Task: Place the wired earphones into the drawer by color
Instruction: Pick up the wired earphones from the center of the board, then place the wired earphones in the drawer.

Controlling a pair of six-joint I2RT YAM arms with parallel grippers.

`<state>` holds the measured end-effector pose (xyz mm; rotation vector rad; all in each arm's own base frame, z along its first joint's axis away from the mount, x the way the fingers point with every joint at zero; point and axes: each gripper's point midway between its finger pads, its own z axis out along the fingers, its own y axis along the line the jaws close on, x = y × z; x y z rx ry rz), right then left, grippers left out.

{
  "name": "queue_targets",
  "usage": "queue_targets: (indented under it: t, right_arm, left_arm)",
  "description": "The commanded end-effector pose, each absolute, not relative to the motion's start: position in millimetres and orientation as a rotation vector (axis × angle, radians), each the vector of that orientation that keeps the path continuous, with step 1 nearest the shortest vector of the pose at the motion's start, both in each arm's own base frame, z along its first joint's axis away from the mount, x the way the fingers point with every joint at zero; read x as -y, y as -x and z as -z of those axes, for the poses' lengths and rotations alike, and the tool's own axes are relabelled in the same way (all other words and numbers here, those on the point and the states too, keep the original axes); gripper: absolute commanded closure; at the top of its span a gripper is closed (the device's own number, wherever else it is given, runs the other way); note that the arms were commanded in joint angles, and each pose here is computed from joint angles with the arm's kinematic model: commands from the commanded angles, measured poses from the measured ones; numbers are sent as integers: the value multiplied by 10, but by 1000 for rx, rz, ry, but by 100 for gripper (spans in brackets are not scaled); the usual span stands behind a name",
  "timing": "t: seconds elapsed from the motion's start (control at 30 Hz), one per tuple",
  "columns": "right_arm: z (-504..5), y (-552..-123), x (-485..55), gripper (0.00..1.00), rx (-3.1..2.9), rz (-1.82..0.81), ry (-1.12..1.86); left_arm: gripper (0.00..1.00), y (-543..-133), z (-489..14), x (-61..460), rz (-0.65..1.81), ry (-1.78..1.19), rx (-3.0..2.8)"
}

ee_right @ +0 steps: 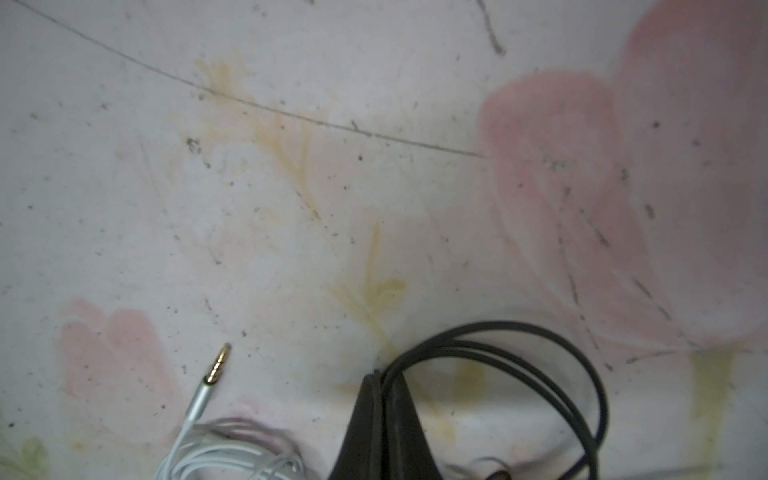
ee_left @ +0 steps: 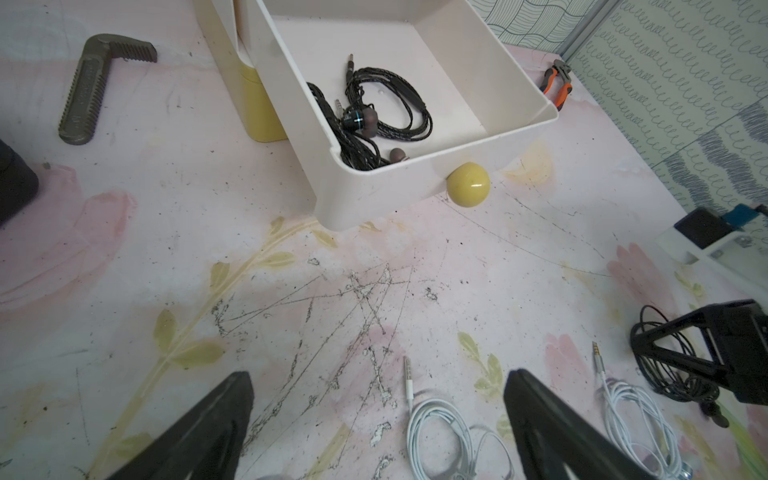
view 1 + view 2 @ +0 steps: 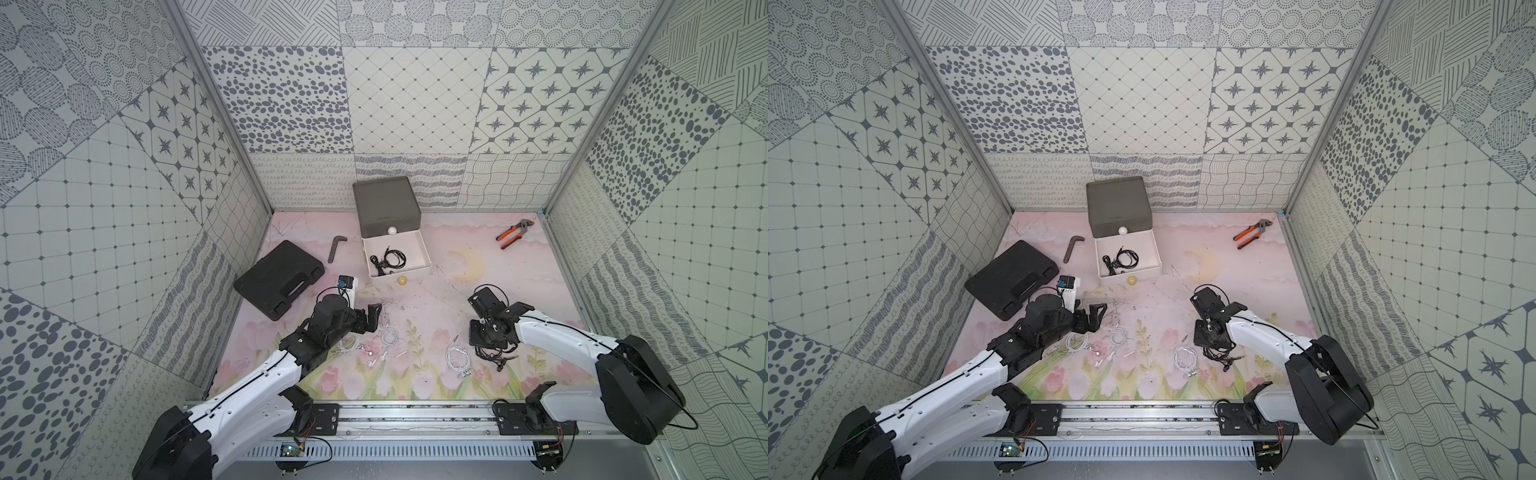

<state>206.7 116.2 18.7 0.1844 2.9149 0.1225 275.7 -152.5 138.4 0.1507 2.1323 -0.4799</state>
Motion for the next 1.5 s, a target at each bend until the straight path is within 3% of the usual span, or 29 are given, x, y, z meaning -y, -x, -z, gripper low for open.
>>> queue_targets:
  t: [0.0, 0.6, 1.2, 1.47]
  right_arm:
    - [-136, -2019, -1187, 100, -2929, -146, -174]
    - [-795, -2173, -1248, 100, -2740, -277, -131]
    - [-2212, -2647, -1583, 100, -2397, -495, 4]
    - [-2705, -2993, -1970, 100, -2236, -661, 69]
  left_arm:
    - [1, -2828, -1479, 1517, 463, -165, -2079]
    - [1, -2825, -1476, 1524, 467, -168, -2080]
    - [1, -2816, -1508, 1465, 444, -149, -2066]
    - [1, -2815, -1509, 1430, 431, -132, -2061]
